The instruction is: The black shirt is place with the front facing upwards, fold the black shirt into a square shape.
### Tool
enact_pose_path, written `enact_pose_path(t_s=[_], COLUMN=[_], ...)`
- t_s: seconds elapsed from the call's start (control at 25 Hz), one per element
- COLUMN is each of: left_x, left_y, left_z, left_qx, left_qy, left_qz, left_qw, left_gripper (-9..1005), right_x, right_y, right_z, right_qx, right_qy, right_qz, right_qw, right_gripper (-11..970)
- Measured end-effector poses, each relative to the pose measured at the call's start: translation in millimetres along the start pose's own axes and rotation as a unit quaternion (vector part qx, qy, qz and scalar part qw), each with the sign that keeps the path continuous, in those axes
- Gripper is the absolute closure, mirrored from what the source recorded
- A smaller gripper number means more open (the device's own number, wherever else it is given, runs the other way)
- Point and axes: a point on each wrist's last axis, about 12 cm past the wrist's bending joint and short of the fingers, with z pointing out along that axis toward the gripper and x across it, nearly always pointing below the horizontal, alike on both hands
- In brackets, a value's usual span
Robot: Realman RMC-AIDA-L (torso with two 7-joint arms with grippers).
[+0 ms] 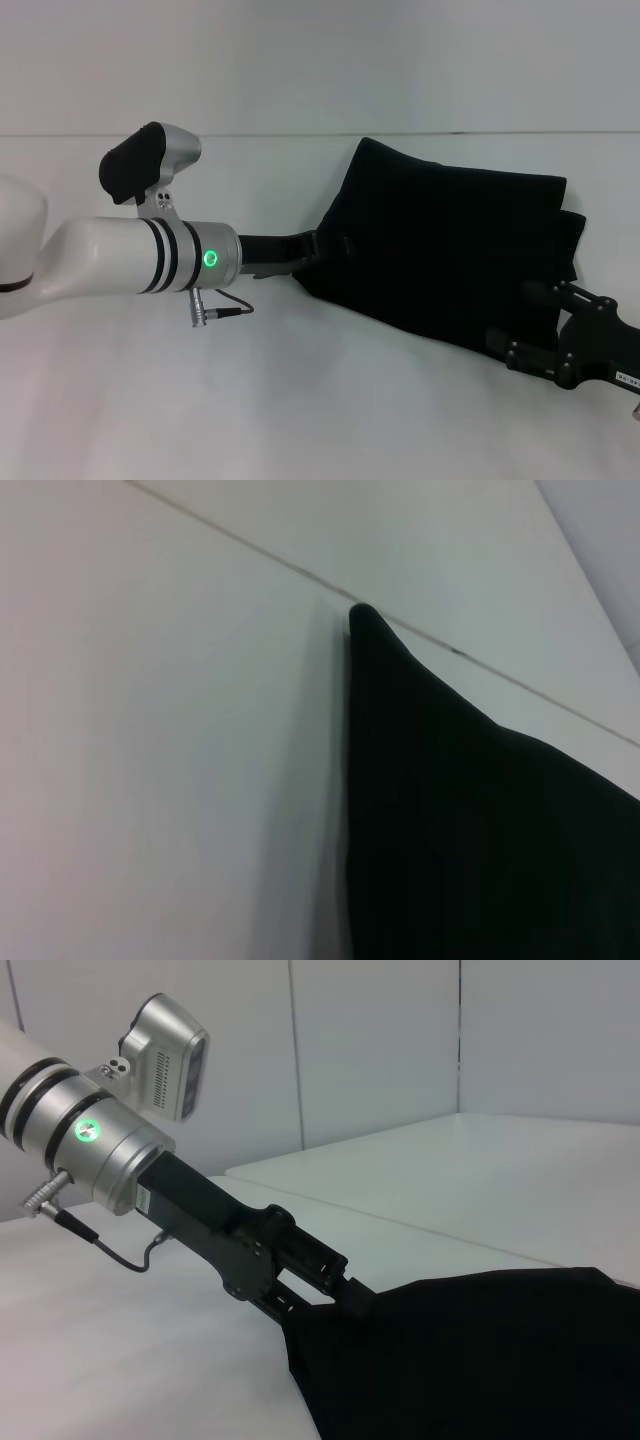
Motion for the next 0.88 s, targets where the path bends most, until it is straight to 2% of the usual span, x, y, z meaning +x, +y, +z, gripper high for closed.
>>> enact_pose_path(t_s=[0.48,0.68,0.76,0.88], left_x=[-3,-5,-6,-9], left_y=[-0.4,2.7,7.2,17.3], left_z=[0,-5,-9,-20], left_qx=[-0.001,0.007,0.011,0.021], left_qy=[-0.002,-0.007,-0.012,-0.025], left_qz=[0.003,-0.006,-0.015,-0.033], left_qw=[1.000,1.000,1.000,0.999], left_gripper=[498,738,958,959], right_x=[-1,-2,-3,-5], right_y=[-0.9,-1.0,-1.4,-2.3], right_z=[0,0,1,2], right_qx=[0.002,0.001,0.000,0.000], right_qy=[-0.001,-0.004,-0.005,-0.007], right_qz=[-0.001,-0.001,-0.002,-0.005], right_qw=[1.000,1.000,1.000,1.000], right_gripper=[70,71,71,71])
